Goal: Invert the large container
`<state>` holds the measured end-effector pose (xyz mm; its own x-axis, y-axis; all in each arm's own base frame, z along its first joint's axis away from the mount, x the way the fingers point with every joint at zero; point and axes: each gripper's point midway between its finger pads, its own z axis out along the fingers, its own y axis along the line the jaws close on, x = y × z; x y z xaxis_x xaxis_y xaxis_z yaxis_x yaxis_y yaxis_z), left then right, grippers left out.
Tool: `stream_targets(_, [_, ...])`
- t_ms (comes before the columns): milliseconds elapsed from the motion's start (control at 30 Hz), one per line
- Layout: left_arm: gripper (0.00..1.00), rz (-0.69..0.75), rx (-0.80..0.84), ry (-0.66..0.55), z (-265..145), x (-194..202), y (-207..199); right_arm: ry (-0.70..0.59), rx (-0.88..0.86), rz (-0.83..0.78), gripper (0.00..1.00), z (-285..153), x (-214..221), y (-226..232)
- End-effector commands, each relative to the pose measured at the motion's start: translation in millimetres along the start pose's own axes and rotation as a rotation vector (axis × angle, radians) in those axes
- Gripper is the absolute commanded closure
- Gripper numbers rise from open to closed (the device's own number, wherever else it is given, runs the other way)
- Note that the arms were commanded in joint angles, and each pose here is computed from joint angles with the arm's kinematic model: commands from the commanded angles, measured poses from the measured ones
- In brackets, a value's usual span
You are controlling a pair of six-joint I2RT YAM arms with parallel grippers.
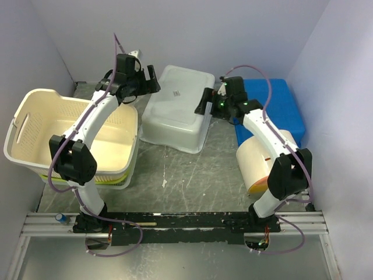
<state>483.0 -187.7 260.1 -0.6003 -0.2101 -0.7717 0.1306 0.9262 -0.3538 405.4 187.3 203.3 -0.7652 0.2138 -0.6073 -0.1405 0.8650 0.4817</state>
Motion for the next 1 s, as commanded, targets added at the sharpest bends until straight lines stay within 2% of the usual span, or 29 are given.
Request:
stream_targets(0, [0.0,0.065,0.066,0.022,-12.3,5.0,-23.1,-0.108,0.047,-0.067,0.04,-4.1,-12.1,24.8])
stream_targets(100, [0.0,0.09,0.111,0.013,-26.1,5.9,-39.1,-0.143,0.048,-0.103,0.04,-20.2,-7.5,32.5])
stream_targets(200, [0.0,0.101,0.162,-0.014,-49.1,-4.4,-55.5,-0.149,-0.047,-0.143,0.04,-32.1,9.1,62.6])
stream_targets(333, [0.0,0.106,0.211,-0.093,-90.6,-29.9,-70.2,-0.076,-0.301,-0.16,0.04,-23.8,68.4,136.7])
stream_targets(433, [0.0,0.108,0.234,-0.175,-127.3,-48.8,-76.7,-0.004,-0.312,-0.151,0.04,-0.1,103.9,157.1])
stream_targets(500, [0.01,0.107,0.246,-0.231,-152.9,-59.2,-79.3,0.03,-0.284,-0.106,0.04,18.9,113.0,151.6])
stream_targets(600, [0.01,0.123,0.266,-0.301,-188.2,-67.4,-80.9,0.021,-0.142,-0.007,0.04,37.0,101.1,110.1])
stream_targets(733, [0.0,0.179,0.213,-0.314,-210.8,-64.0,-68.0,-0.07,0.093,0.105,0.04,29.4,73.3,32.0])
stream_targets(800, [0.0,0.194,0.184,-0.309,-217.3,-60.3,-61.0,-0.117,0.169,0.117,0.04,16.6,61.8,12.9])
stream_targets(867, [0.0,0.205,0.169,-0.304,-221.7,-56.6,-56.5,-0.162,0.179,0.094,0.05,2.4,46.8,17.7])
stream_targets(967, [0.01,0.203,0.16,-0.29,-221.7,-49.9,-52.5,-0.221,0.087,-0.001,0.06,-7.8,29.0,67.1])
